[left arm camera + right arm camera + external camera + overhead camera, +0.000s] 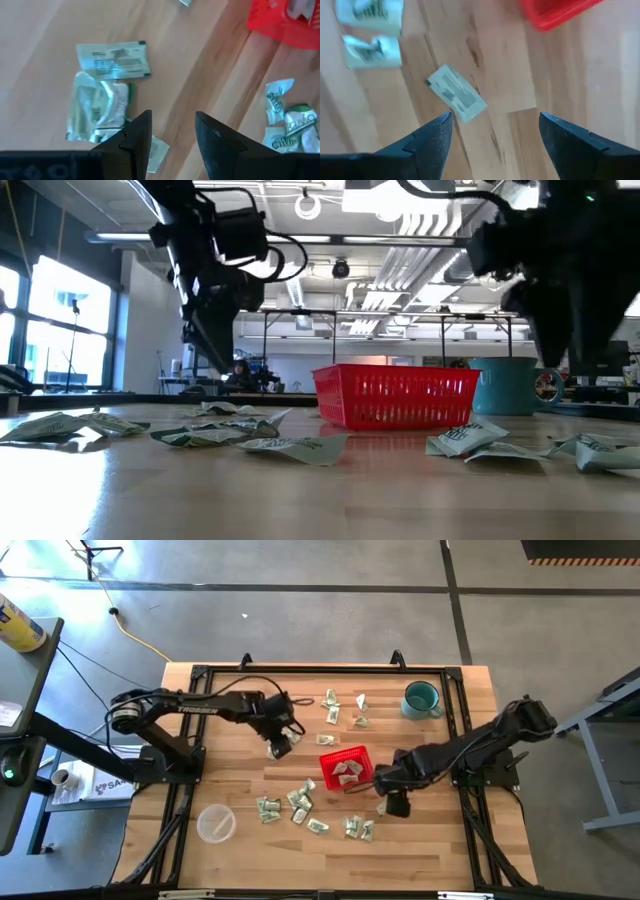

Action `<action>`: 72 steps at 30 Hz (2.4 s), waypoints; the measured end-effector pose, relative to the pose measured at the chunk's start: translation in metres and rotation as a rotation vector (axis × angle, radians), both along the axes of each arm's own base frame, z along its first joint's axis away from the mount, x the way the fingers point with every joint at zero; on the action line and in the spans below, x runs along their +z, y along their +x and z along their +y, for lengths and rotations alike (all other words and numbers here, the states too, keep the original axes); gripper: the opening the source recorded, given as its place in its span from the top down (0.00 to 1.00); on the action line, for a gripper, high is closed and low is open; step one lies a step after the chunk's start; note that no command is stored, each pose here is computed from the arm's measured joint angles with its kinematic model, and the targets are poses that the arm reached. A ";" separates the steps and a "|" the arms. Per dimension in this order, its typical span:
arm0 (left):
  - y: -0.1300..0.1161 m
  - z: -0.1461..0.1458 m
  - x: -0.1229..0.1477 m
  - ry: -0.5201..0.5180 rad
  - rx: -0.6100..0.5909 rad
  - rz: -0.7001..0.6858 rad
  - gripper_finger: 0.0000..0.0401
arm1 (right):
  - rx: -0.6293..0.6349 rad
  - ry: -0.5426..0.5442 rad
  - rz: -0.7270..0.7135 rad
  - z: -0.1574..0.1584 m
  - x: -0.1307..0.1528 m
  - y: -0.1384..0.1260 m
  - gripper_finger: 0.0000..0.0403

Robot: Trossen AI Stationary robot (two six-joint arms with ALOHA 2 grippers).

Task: Pick and place items into bin
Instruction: Put the white stevia pack into the red bin

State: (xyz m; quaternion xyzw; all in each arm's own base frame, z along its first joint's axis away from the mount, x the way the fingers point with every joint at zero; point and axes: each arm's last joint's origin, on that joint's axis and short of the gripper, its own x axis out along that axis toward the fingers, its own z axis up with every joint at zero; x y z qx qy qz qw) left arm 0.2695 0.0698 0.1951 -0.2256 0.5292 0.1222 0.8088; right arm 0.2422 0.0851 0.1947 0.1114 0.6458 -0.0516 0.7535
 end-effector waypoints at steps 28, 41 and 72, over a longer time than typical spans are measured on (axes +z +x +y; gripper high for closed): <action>0.006 -0.025 0.000 0.007 0.083 0.017 0.54 | 0.232 -0.027 -0.212 0.019 -0.058 -0.021 0.28; 0.006 -0.025 0.000 0.001 0.098 0.017 0.54 | 0.128 -0.077 -0.193 0.016 -0.066 -0.027 0.28; 0.006 -0.025 0.000 -0.001 0.099 0.017 0.54 | -0.201 -0.120 -0.308 0.029 -0.024 0.001 0.98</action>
